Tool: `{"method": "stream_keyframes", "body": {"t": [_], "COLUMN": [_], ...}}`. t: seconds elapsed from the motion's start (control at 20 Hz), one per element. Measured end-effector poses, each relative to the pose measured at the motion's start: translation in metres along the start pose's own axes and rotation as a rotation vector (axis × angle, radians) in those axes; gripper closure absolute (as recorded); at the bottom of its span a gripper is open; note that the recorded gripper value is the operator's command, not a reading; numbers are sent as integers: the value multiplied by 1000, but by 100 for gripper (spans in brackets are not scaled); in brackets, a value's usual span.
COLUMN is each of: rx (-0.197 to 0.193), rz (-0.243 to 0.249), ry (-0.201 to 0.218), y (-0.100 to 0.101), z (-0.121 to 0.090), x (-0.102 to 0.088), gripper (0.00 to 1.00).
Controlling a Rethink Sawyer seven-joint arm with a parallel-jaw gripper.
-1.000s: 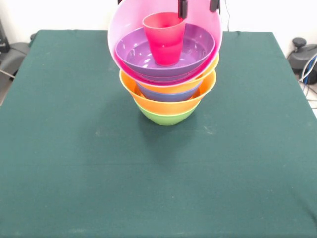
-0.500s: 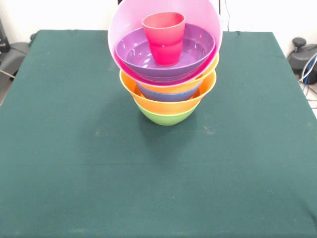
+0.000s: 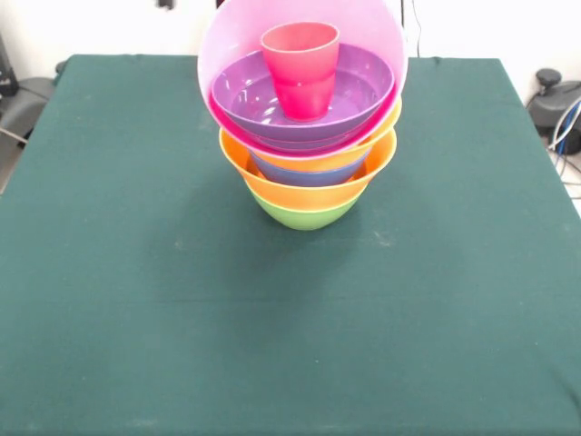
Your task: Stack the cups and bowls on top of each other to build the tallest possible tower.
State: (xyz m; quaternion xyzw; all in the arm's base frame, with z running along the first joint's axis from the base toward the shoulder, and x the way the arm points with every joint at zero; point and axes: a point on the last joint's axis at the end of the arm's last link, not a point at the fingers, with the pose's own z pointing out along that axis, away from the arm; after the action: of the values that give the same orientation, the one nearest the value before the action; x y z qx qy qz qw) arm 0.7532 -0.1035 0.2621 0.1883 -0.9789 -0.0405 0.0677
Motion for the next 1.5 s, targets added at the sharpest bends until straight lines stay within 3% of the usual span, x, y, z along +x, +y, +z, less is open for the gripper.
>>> {"method": "stream_keyframes", "body": {"t": [0.15,0.2,0.55,0.75,0.95,1.05,1.5], "rx": [-8,-15,-34,-24,-35,-51,-61], "rz": [-66,-129,-306,-371,-403,-405,-393], "ry": [-13,-22,-51,-53,-54,-54,-59], "y": [-22,-40,-96,-126,-142,-155,-160], "z": [4,8,26,40,51,62,92], "x": [6,12,33,43,53,69,118], "gripper": [0,0,0,0,0,0,0]}}
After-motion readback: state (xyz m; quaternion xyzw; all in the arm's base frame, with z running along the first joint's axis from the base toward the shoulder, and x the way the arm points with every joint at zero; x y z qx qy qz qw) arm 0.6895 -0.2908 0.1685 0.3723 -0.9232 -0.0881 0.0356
